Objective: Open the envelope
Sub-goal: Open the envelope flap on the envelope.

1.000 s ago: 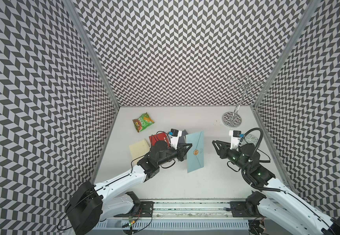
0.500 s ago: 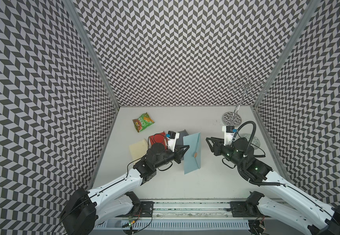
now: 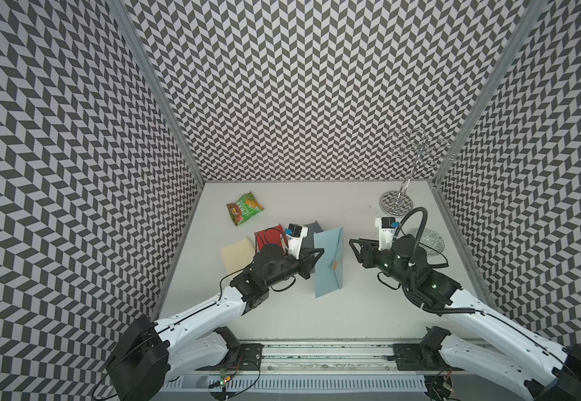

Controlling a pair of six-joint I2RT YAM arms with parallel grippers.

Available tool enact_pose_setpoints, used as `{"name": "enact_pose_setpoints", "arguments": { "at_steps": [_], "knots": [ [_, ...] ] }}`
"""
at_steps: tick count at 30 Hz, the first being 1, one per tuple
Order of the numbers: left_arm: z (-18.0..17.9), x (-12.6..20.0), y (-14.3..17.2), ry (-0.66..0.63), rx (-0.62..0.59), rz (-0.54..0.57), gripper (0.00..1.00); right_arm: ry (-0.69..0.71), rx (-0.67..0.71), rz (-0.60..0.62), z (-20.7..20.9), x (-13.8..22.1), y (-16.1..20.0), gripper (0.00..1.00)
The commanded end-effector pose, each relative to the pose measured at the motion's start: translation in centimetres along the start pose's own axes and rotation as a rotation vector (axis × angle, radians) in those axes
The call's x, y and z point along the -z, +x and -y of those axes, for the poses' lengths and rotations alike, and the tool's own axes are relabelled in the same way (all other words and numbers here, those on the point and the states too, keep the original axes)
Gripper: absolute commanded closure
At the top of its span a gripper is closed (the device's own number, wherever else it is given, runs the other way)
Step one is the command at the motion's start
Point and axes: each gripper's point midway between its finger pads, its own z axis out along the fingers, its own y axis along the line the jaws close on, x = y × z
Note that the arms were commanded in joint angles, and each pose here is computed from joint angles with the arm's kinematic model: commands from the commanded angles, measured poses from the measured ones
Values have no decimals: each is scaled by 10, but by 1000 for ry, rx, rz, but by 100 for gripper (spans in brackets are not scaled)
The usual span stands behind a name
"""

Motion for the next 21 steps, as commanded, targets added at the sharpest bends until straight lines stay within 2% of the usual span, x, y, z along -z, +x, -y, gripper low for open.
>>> {"name": "enact_pose_setpoints", "arguments": {
  "at_steps": [1, 7, 17, 21],
  "knots": [
    [0, -3, -2, -2, 8, 16, 100, -20, -50, 15, -6, 3, -5, 55],
    [2, -14, -1, 13, 21, -2, 100, -137, -48, -32, -21, 9, 8, 51],
    [16, -33, 3, 41, 17, -45, 100, -94, -4, -144, -15, -9, 29, 47],
    [14, -29, 3, 21, 17, -48, 100, 26, -39, -168, 8, -19, 38, 41]
  ]
}}
